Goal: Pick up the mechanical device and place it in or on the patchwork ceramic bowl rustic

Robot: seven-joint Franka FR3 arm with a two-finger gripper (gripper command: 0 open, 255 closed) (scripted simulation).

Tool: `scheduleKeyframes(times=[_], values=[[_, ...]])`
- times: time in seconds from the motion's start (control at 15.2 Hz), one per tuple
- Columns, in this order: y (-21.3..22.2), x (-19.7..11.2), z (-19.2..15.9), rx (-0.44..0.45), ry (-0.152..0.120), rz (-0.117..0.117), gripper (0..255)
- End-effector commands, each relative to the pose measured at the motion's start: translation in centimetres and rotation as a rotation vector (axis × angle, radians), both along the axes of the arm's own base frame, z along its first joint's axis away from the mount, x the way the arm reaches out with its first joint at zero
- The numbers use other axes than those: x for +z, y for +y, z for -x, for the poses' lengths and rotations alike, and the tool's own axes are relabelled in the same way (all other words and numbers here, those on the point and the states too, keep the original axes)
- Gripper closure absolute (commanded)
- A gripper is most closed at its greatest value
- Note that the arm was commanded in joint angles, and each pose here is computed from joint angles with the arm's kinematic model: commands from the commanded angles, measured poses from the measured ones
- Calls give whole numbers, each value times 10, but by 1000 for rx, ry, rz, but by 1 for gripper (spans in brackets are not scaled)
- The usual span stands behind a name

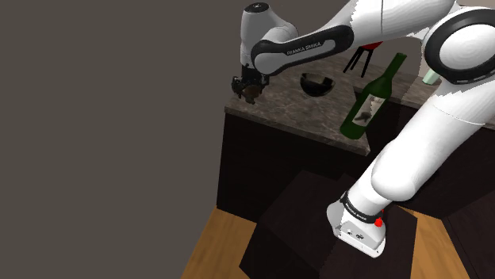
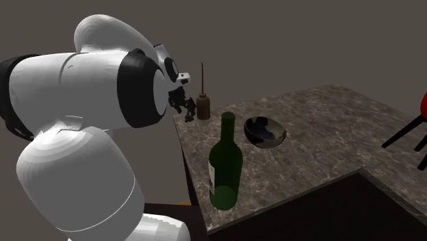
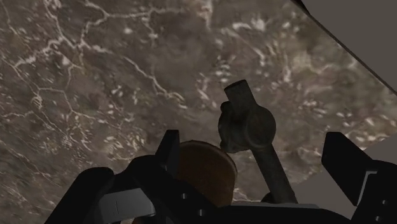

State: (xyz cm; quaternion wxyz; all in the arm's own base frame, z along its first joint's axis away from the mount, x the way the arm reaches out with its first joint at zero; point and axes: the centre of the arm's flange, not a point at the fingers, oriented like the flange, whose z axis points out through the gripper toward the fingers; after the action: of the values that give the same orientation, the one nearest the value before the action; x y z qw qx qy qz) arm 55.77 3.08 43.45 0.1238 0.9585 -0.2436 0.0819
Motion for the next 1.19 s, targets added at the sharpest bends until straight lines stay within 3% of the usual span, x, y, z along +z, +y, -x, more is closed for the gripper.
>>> scheduleKeyframes(times=[0.0,0.59,0.66,1.12], values=[[-3,-10,-2,0,-1,1,0],[-5,-18,-3,0,-1,1,0],[-5,-18,-3,0,-1,1,255],[-5,-18,-3,0,-1,1,255]])
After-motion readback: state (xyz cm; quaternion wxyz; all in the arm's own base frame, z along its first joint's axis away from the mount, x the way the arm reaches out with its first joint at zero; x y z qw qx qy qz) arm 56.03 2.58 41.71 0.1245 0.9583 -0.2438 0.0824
